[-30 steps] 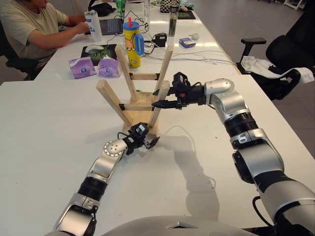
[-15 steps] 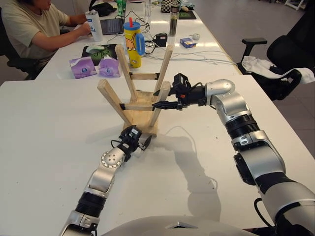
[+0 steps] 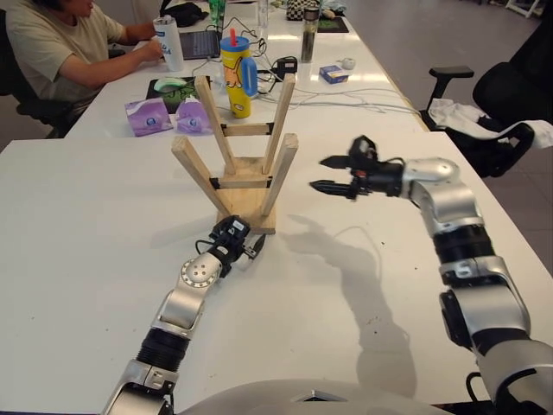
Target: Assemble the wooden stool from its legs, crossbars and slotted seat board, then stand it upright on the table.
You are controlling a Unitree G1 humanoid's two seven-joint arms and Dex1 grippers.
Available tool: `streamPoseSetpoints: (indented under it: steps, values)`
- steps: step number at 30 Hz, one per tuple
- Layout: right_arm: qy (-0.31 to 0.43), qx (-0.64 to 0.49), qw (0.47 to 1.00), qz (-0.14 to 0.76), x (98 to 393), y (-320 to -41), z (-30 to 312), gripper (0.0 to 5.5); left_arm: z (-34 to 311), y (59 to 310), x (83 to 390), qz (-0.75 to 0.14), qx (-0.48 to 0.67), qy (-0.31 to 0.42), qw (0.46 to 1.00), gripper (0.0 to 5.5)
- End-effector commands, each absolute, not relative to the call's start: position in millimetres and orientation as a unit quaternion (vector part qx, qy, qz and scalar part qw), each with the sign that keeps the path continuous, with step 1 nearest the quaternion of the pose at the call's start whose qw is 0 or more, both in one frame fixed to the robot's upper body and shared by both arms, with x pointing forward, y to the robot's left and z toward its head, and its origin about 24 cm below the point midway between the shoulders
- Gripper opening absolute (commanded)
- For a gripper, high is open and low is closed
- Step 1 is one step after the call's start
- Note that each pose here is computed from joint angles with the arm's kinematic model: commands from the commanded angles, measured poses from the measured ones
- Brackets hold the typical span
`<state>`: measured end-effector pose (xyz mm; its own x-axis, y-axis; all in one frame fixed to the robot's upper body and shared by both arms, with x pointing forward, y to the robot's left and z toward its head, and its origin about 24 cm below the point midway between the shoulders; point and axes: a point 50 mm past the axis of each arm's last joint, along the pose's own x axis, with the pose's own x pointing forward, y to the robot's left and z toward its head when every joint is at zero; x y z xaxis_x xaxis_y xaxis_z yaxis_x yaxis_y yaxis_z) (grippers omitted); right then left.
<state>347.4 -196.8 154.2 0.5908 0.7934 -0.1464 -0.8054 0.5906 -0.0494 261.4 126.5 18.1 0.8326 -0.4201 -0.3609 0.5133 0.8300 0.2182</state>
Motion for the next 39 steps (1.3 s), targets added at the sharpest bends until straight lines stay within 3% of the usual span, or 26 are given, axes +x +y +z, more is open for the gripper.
streamPoseSetpoints:
  steps: [1, 6, 9, 11, 13, 14, 16, 18, 23, 25, 29, 34, 39]
  values:
    - [-0.127, 0.055, 0.879, 0.456, 347, -160, 235, 2.33, -39, 141, 225, -0.243, 0.135, 0.31, 0.909, 4.4]
    - [-0.23, 0.158, 0.851, 0.446, 341, -125, 290, 2.29, -41, 140, 227, -0.253, 0.137, 0.313, 0.905, 4.4]
    - [-0.213, 0.208, 0.849, 0.436, 346, -103, 281, 2.29, -43, 140, 226, -0.257, 0.137, 0.317, 0.903, 4.4]
    - [-0.076, 0.157, 0.893, 0.416, 354, -75, 216, 2.29, -43, 139, 226, -0.257, 0.136, 0.316, 0.903, 4.4]
    - [0.075, 0.077, 0.914, 0.391, 347, -67, 138, 2.29, -40, 137, 228, -0.261, 0.135, 0.312, 0.904, 4.4]
    - [0.126, 0.052, 0.911, 0.389, 338, -70, 109, 2.29, -39, 135, 229, -0.263, 0.134, 0.309, 0.904, 4.4]
    - [0.16, 0.04, 0.911, 0.379, 330, -78, 88, 2.29, -38, 135, 229, -0.262, 0.133, 0.308, 0.905, 4.4]
    - [0.126, 0.063, 0.917, 0.374, 337, -85, 106, 2.29, -38, 138, 228, -0.259, 0.133, 0.31, 0.905, 4.4]
    - [-0.038, 0.233, 0.883, 0.405, 359, -115, 192, 2.29, -34, 139, 229, -0.266, 0.143, 0.279, 0.912, 4.4]
    - [-0.065, 0.261, 0.88, 0.392, 368, -133, 205, 2.29, -28, 139, 233, -0.274, 0.155, 0.251, 0.916, 4.4]
    - [-0.026, 0.133, 0.918, 0.372, 383, -139, 182, 2.29, -3, 136, 242, -0.284, 0.154, 0.165, 0.932, 4.4]
    - [0.006, 0.029, 0.886, 0.463, 381, -109, 143, 2.29, 30, 133, 243, -0.301, 0.158, 0.079, 0.937, 4.4]
    - [0.0, 0.013, 0.851, 0.525, 376, -92, 129, 2.29, 17, 147, 211, -0.278, 0.153, 0.126, 0.94, 4.4]
